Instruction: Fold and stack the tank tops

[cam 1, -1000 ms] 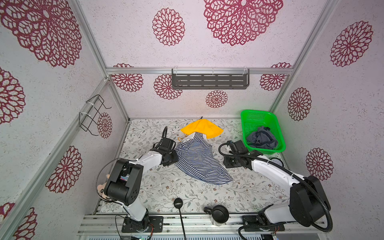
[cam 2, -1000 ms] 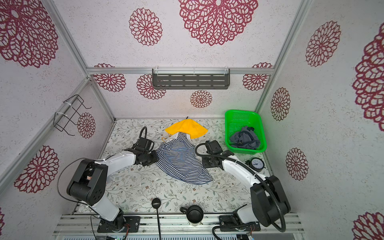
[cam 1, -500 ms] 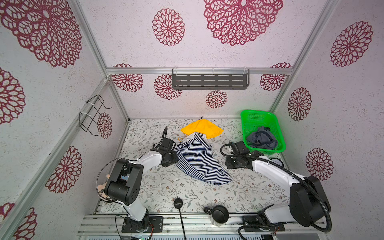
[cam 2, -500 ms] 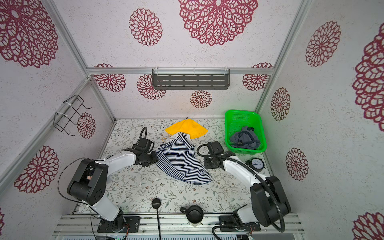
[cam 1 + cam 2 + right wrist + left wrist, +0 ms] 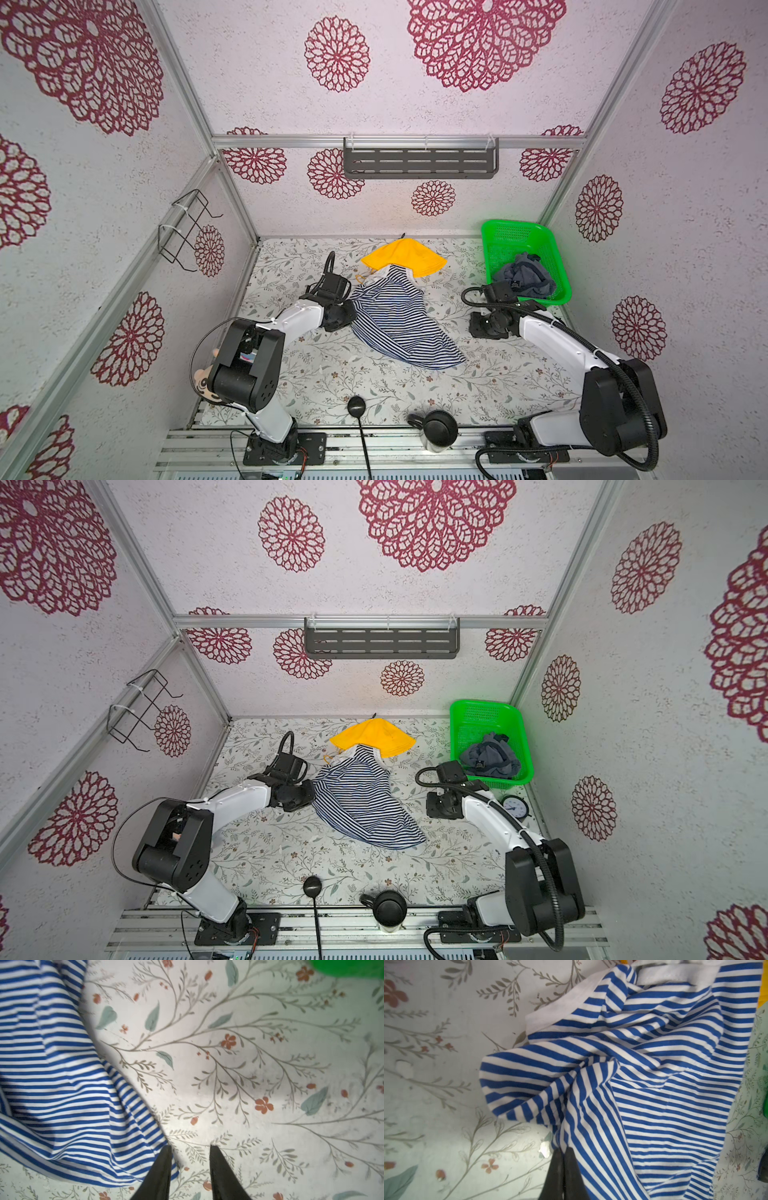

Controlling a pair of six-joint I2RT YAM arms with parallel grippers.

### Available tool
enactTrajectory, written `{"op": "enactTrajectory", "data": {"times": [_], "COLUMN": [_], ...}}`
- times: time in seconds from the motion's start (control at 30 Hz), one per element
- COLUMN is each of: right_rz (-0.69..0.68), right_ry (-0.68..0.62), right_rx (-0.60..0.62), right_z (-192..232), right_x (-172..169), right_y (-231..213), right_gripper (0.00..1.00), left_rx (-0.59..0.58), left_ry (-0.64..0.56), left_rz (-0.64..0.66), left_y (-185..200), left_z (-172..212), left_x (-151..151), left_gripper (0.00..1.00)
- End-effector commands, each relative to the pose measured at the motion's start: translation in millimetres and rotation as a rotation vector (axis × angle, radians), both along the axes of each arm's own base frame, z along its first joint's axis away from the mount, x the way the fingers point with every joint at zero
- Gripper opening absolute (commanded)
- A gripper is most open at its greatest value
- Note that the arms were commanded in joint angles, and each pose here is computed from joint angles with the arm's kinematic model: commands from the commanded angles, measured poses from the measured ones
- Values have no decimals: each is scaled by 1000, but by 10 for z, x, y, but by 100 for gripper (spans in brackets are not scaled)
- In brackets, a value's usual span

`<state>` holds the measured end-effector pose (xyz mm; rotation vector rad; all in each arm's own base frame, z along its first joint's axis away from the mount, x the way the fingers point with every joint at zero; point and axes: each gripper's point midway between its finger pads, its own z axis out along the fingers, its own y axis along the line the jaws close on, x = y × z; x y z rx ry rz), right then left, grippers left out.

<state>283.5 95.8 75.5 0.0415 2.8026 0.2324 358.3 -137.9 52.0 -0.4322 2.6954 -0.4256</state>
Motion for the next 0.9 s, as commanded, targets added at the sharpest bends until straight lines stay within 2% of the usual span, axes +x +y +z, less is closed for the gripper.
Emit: {"op": "enactTrajectory", "data": {"times": [0.0,0.17,0.33,0.57,0.77,0.8,0.87], "right_rz": [-11,2,13,-4,4,6,9], "right_ry": [108,132,148,131,113,112,117], "right_rx": [25,105,134,121,136,128,106], "right_z": [-113,-252,-300,-405,-459,-470,-500], "right_x": [-327,-440,-494,-470,-393,-391,-405], "right_y": [26,205,335,360,466,475,456], "right_gripper": [34,34,35,38,37,35,26], "left_rx": [-29,-55,-58,-50,-21,-15,1], "left_ry": [-44,-45,-40,-37,-30,-26,-17], "left_rz": [8,23,30,35,31,26,8], "left_y": [12,37,57,72,106,114,132], "left_z": [278,338,328,291,254,246,240], "left_x": [-37,-191,-284,-334,-372,-386,-427], "left_gripper": [0,0,0,0,0,3,39]}}
